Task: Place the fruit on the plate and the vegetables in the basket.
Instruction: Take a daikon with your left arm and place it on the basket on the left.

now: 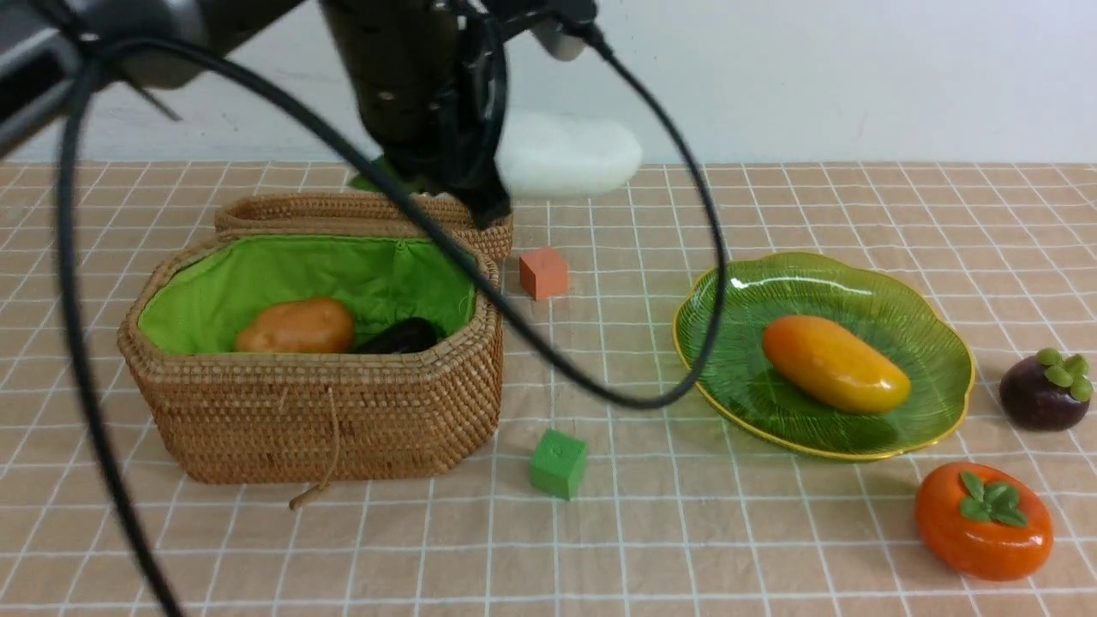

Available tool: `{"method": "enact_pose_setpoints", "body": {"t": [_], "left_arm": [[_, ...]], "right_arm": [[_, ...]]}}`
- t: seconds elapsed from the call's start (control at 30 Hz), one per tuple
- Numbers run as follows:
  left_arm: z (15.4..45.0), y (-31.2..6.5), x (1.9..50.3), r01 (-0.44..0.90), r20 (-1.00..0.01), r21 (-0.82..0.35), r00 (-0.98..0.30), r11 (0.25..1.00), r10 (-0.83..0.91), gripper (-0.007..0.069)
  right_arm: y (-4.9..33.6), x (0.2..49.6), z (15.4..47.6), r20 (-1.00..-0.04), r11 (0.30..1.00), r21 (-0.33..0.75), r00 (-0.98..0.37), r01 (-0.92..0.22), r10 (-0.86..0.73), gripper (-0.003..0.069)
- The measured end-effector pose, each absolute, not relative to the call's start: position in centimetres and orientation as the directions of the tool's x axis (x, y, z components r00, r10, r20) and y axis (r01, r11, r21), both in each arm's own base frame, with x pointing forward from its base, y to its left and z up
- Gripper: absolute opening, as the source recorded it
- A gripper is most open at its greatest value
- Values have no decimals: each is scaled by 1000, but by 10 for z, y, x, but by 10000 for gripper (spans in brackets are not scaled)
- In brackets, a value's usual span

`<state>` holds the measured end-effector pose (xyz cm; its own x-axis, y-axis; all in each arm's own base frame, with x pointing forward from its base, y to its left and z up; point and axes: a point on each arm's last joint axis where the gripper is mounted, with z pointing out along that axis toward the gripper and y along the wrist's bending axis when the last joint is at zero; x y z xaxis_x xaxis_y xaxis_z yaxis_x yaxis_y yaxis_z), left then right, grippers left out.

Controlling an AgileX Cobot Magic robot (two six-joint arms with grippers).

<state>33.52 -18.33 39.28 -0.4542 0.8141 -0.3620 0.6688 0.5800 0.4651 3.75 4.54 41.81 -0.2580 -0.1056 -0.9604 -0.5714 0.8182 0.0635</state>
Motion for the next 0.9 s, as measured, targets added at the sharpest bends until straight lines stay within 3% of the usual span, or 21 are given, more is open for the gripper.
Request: {"method": "enact_pose_setpoints", "body": {"t": [0.13,0.17,0.2,0.3,0.47,0.6,0.63,0.67,0.7,0.77,0.8,0.83,0.87,0.9], "left_arm": [[365,-117,324,704,-213,509,-454,495,865,-13],[364,-117,323,710,-206,510,-446,485,871,-13],[351,-101,326,730,-158,524,-422,438,893,-13],[328,-80,337,741,-138,546,-381,391,914,-13],[305,-71,362,665,-274,540,-441,517,854,5],[301,-72,365,652,-299,528,-457,544,838,76],[301,-72,365,650,-306,523,-461,552,833,144],[301,-72,365,650,-305,523,-461,551,833,153],[300,-72,364,649,-304,516,-471,559,828,257],[299,-71,363,652,-293,502,-490,568,821,388],[299,-71,363,653,-291,500,-491,568,821,415],[299,-70,360,653,-286,487,-508,580,812,495],[299,-70,360,652,-285,483,-514,584,809,507],[303,-70,355,641,-298,461,-539,614,787,604]], "right_arm": [[45,38,418,-961,817,52,-250,-574,-115,144],[45,38,418,-961,817,51,-250,-574,-116,144],[45,38,418,-961,817,51,-250,-574,-116,145],[45,37,418,-961,816,51,-249,-575,-116,146],[47,37,419,-963,809,65,-250,-584,-103,148],[47,37,419,-963,807,68,-251,-586,-101,144],[47,37,419,-963,807,69,-251,-586,-100,143],[47,37,419,-963,807,69,-251,-586,-100,143],[47,37,419,-963,807,69,-252,-587,-101,143],[47,38,419,-960,806,71,-260,-588,-104,143],[47,38,418,-960,805,71,-260,-589,-105,143],[48,41,418,-954,804,78,-277,-590,-111,143],[48,41,417,-953,803,82,-282,-590,-111,143],[50,47,415,-941,801,104,-319,-589,-113,143]]}}
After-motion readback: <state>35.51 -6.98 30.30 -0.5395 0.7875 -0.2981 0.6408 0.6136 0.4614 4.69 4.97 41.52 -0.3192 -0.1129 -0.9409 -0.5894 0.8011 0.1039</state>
